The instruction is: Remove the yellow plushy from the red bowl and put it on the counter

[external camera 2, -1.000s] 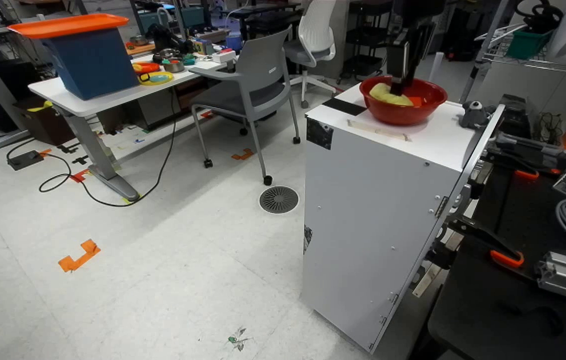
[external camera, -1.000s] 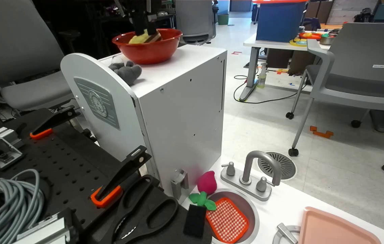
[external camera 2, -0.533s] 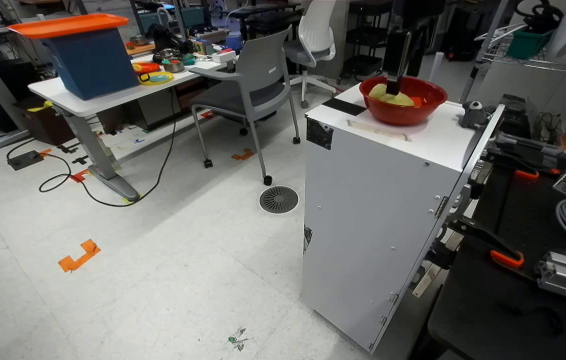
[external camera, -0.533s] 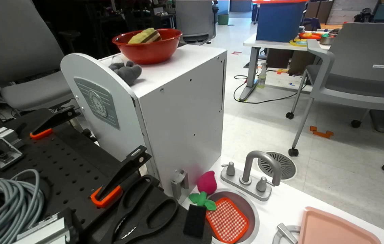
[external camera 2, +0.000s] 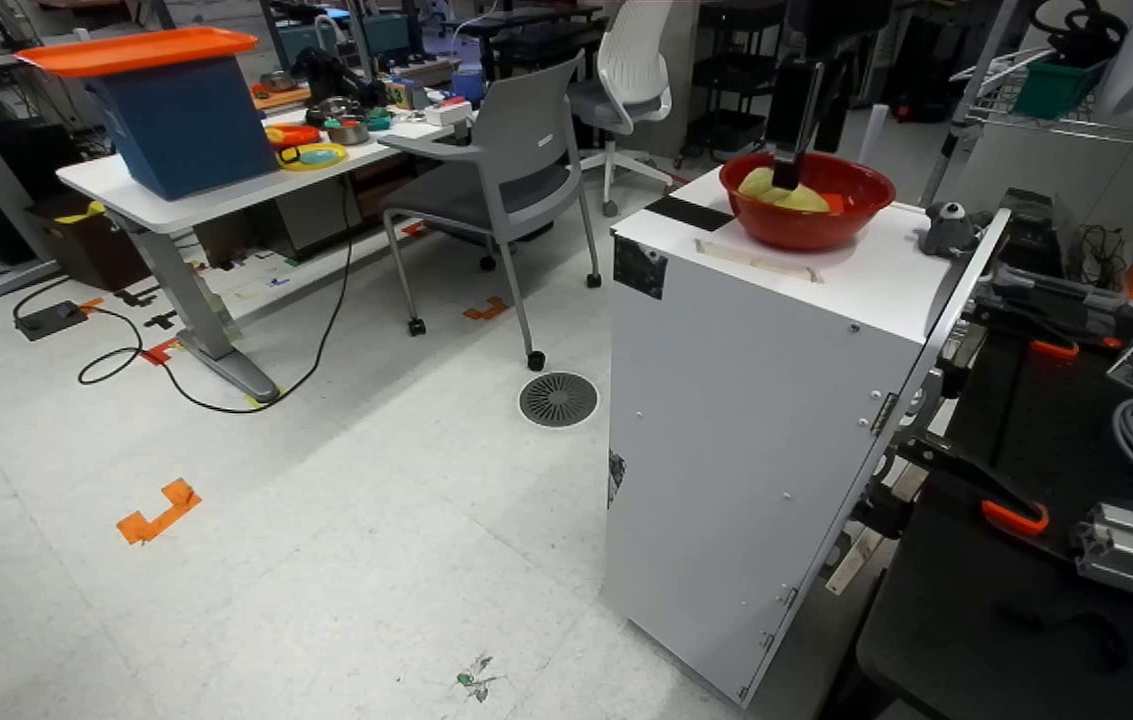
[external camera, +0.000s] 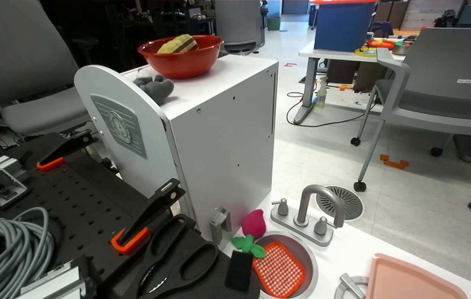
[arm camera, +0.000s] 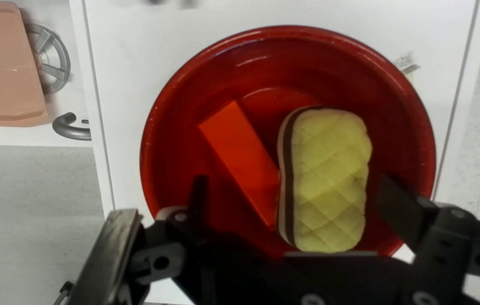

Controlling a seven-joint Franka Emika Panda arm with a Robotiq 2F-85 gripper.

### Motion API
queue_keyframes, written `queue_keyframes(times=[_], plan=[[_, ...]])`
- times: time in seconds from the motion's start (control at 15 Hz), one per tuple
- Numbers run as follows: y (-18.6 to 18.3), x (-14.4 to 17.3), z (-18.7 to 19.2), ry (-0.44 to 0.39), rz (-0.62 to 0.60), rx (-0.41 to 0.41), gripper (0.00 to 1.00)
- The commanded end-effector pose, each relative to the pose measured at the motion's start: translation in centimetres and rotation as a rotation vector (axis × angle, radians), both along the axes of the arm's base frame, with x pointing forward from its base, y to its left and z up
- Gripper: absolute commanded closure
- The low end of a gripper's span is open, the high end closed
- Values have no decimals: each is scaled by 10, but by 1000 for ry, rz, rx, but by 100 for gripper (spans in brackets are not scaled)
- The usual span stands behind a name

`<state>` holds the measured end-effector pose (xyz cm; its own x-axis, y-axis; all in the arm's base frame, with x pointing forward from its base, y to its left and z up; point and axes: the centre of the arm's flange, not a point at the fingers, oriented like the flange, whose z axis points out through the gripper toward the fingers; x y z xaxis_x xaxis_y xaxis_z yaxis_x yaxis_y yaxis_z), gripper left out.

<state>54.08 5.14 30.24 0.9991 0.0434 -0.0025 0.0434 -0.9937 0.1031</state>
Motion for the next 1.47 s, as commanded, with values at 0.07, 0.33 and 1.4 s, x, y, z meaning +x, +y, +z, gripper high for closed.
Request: queue_keyframes(times=[0.07,0.33,1.4], plan=[[9,6,6,9,23,-14,0],[19,9,6,14,43,-17,0],[9,5,4,22,12,1,0]])
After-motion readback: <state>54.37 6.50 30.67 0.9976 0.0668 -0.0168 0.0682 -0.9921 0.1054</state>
